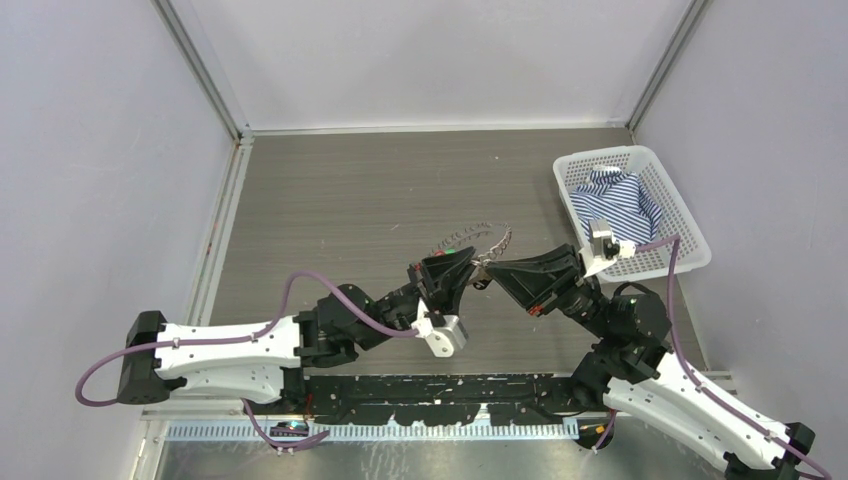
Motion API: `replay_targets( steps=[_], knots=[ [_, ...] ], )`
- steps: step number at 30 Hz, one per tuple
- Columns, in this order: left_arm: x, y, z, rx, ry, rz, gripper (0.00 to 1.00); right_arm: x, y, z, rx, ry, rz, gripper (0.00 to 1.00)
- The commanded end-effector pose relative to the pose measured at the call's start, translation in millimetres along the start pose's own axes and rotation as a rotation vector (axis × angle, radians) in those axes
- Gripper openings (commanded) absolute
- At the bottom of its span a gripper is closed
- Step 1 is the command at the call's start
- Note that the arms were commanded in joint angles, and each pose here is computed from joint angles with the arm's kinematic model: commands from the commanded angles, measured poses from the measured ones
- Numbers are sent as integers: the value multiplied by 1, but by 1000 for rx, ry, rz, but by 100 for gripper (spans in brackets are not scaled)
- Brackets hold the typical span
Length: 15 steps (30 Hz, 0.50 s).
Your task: Remove the keys from the keyring
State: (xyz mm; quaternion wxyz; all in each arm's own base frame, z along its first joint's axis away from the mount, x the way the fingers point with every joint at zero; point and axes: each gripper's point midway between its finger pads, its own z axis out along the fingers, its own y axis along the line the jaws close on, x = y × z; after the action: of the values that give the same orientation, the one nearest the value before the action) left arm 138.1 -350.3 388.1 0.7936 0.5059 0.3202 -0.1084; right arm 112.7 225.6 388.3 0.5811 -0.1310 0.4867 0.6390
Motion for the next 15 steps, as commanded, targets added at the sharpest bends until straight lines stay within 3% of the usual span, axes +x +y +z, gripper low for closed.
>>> replay_targets(
  steps=[1,9,15],
  knots=[
    [-11,26,-2,-112,-46,-48,0,-34,28,4,-103,-121,0,1],
    [4,18,-4,-97,4,65,0,-28,27,5,-69,-59,22,1],
    [9,8,-5,-47,22,62,0,-33,24,-1,-37,-58,-48,1]
  ],
)
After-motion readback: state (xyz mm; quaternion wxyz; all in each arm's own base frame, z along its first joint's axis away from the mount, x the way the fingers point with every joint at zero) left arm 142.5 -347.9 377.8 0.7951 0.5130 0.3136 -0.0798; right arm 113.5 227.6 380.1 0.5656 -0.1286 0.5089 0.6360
